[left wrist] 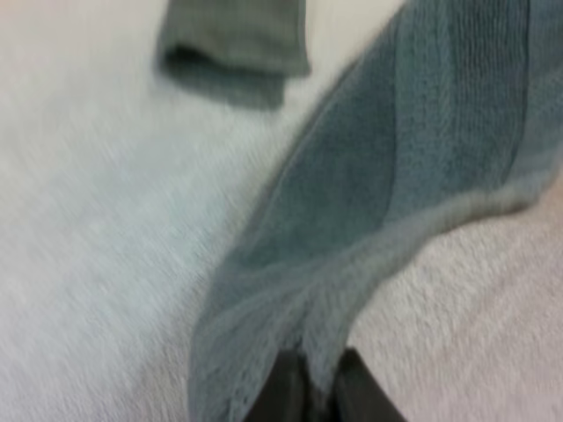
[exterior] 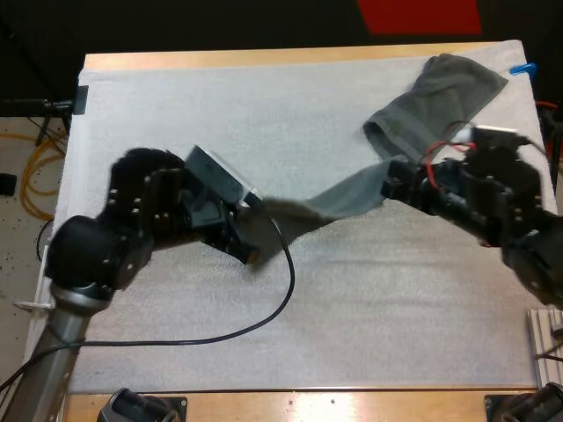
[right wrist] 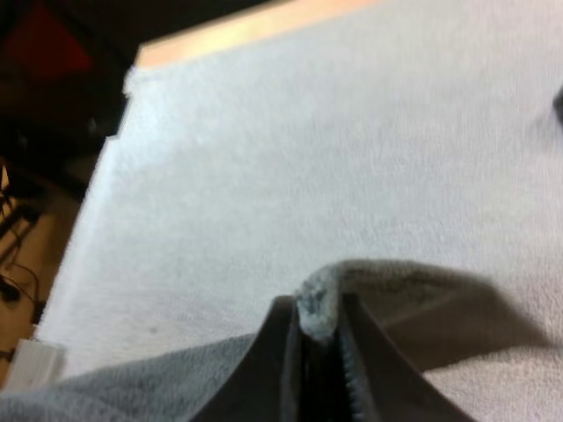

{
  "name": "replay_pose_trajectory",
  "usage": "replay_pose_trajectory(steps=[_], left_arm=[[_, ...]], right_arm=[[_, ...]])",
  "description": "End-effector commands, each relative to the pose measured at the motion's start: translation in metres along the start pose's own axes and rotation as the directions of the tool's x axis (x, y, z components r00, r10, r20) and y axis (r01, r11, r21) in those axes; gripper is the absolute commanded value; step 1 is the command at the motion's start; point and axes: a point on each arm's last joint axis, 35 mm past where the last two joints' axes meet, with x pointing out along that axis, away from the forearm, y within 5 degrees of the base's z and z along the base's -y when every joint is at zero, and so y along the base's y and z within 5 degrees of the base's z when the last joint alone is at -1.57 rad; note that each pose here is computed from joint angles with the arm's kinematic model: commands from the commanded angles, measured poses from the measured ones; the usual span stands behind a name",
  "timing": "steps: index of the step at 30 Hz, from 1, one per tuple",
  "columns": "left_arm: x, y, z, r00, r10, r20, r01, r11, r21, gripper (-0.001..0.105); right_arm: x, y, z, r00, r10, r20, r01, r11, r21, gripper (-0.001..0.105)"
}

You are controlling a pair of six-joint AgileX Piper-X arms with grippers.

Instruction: Pick towel from pile fold and stack

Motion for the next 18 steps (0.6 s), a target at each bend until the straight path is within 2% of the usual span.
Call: replay_pose_trajectory(steps=[1,4,9,14,18], left_arm=[[-0.005,-0.003,0.004,1.0,-0.006,0.02,0.006,1.0,0.009,0.0],[-0.014,-0.008,0.006,0.999,-0.012,0.034,0.011,1.0,0.017,0.0],[-0.028,-0.014,-0.009,0.999,-0.013,-0.034,0.012,1.0,-0.01,0.0],[-0.05,-0.026,-0.025,0.999,-0.027,-0.047,0.026,1.0,-0.017,0.0],[-0.058,-0.032,-0.034,0.996,-0.043,-0.076,0.042,0.999,-0.023,0.0]], right_arm=[[-0.009,0.001,0.002,1.0,-0.014,-0.013,0.014,1.0,-0.014,0.0],[-0.025,0.008,0.004,0.999,-0.004,-0.042,0.002,0.999,-0.037,0.0],[-0.046,0.026,-0.006,0.991,0.041,-0.127,-0.051,0.996,-0.074,0.0],[-0.071,0.043,-0.027,0.963,0.035,-0.269,-0.06,0.995,-0.085,0.0],[-0.086,0.053,-0.035,0.95,0.031,-0.31,-0.063,0.994,-0.094,0.0]])
